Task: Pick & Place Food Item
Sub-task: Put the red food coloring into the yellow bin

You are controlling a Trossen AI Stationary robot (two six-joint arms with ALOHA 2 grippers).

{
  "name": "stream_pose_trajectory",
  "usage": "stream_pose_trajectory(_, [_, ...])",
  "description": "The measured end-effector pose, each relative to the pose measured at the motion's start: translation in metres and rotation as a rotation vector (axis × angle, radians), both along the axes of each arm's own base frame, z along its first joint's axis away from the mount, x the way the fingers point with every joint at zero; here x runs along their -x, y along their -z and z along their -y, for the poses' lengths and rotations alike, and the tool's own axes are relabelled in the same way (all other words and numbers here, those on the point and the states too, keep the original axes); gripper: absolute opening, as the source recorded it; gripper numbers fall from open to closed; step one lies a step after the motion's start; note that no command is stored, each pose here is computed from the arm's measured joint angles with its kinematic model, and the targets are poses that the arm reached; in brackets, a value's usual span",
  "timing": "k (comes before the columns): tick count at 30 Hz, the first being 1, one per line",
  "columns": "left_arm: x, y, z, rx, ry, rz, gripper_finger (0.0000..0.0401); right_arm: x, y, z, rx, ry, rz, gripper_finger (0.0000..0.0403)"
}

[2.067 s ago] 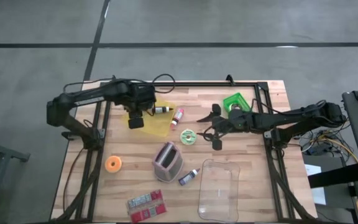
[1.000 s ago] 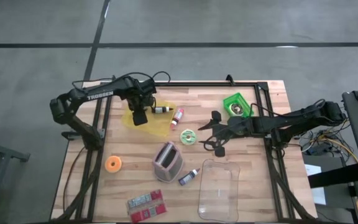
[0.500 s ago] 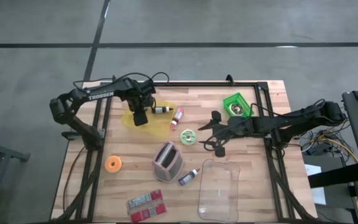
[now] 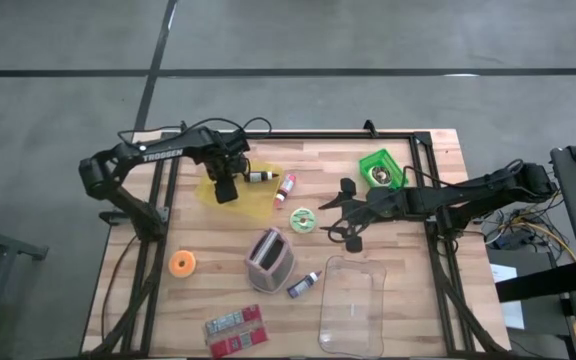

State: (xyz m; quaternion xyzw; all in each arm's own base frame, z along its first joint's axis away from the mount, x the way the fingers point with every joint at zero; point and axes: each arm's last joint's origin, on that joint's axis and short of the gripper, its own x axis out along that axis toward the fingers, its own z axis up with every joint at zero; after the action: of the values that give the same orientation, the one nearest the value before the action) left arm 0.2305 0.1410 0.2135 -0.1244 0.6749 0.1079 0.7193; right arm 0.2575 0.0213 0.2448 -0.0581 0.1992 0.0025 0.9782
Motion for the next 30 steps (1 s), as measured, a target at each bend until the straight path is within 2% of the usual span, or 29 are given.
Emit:
stream_pose_trajectory(18, [-0.001,0.0012,-0.001,-0.007,0.007,0.018,0.0108,0.0,0.0,0.0,0.0,0.0,0.0,0.0246])
stream_pose_trajectory(25, [-0.0015,0.0017,-0.0012,-0.008,-0.011,0.023,0.0217,0.0,0.0,0.0,0.0,-0.001,0.0,0.0246])
stream_pose_trajectory(30, [-0.0013,0.0018,-0.0011,-0.007,-0.019,0.021,0.0251,0.0,0.0,-0.0001,-0.001,-0.002,0.0,0.0247])
